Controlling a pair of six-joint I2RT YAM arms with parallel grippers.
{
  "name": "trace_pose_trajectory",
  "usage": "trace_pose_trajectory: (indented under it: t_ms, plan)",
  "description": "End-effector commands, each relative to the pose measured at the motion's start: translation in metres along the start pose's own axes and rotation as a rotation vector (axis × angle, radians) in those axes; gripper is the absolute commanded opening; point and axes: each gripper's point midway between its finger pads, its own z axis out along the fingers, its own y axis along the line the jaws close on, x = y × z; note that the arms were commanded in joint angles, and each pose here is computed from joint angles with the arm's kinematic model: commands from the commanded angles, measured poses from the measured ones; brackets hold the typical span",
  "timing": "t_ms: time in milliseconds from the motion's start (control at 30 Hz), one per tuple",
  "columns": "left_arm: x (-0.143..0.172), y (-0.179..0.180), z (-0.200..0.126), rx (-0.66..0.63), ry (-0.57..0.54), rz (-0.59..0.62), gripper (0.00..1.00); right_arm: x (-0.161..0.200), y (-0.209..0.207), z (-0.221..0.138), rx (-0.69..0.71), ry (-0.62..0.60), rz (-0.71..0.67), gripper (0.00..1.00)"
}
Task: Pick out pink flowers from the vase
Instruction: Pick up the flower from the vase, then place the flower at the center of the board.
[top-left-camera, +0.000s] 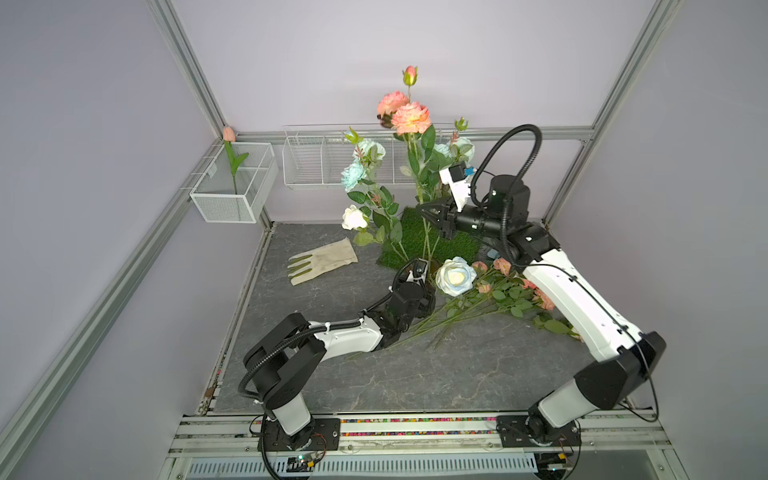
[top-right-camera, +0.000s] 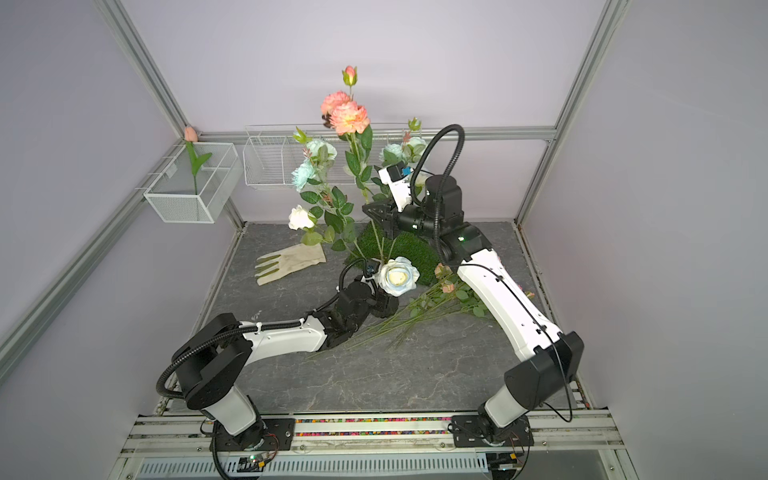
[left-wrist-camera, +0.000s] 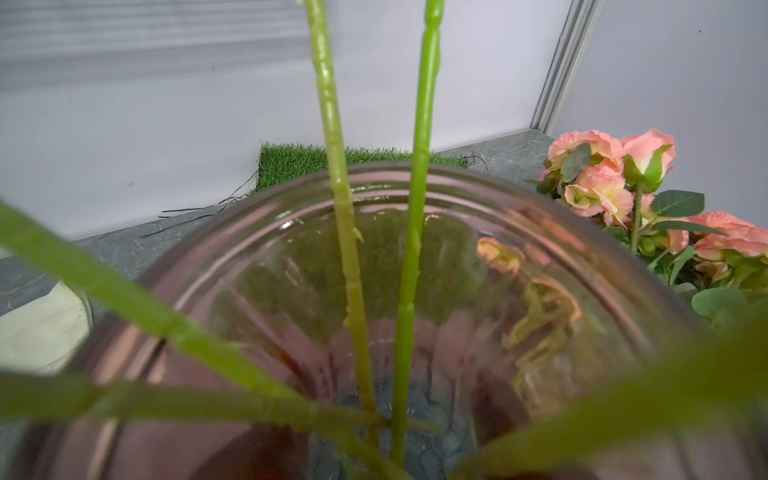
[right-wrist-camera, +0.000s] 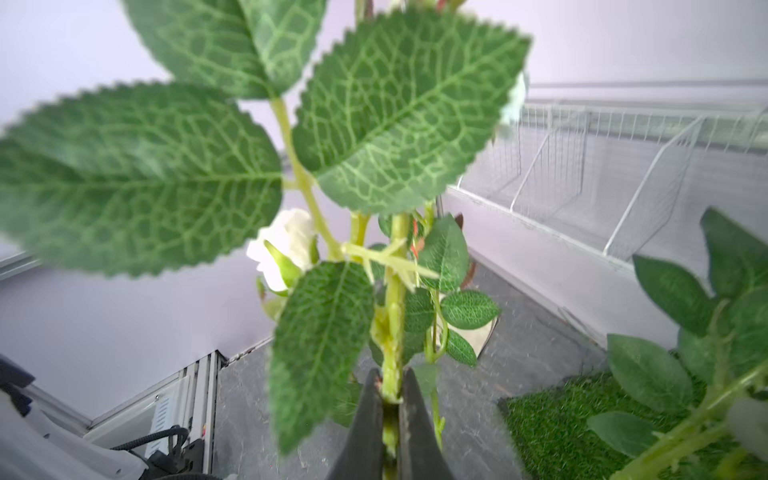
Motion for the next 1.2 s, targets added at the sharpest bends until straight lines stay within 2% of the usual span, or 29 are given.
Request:
trace_pose_trajectory:
  t_ms: [0,100,200,267,367,433,567,600,633,733,1000,1067,1167]
  plan:
    - [0.085,0.003,0.001,0.004,0.267,0.058,0.00,-0.024,-0.003,-0.032,0.140,-0.073,-0.095,0.06]
    - [0.083,0.005,0.001,-0.005,0.262,0.058,0.00,-0.046,-0.028,-0.080,0.383,-0.153,-0.122,0.06]
    - [0.081,0.006,0.000,-0.011,0.254,0.061,0.00,-0.054,-0.066,-0.147,0.679,-0.241,-0.035,0.06]
    - [0.079,0.006,0.000,-0.011,0.250,0.063,0.00,-0.038,-0.094,-0.194,0.870,-0.279,0.083,0.06]
    - [0.077,0.006,0.000,-0.011,0.245,0.067,0.00,0.019,-0.130,-0.247,1.073,-0.267,0.306,0.06]
    - [0.077,0.005,0.000,-0.010,0.245,0.078,0.00,0.067,-0.142,-0.259,1.096,-0.262,0.492,0.06]
    - [0.074,0.005,0.000,-0.011,0.239,0.097,0.00,0.169,-0.153,-0.236,1.009,-0.181,0.785,0.06]
    - [0.073,0.005,0.000,-0.011,0.237,0.098,0.00,0.185,-0.156,-0.231,0.996,-0.175,0.835,0.07]
    - [0.072,0.005,0.001,-0.008,0.237,0.100,0.00,0.218,-0.158,-0.228,1.005,-0.150,0.919,0.07]
    - [0.071,0.004,0.001,-0.004,0.235,0.104,0.00,0.262,-0.164,-0.217,0.981,-0.177,1.044,0.08]
    - [0.069,0.004,0.001,-0.004,0.240,0.111,0.00,0.306,-0.189,-0.203,1.015,-0.218,1.157,0.12]
    - [0.068,0.003,0.000,-0.003,0.238,0.116,0.00,0.313,-0.197,-0.195,0.993,-0.258,1.214,0.20]
    - [0.068,0.003,0.000,-0.004,0.240,0.118,0.00,0.316,-0.205,-0.179,0.923,-0.302,1.294,0.46]
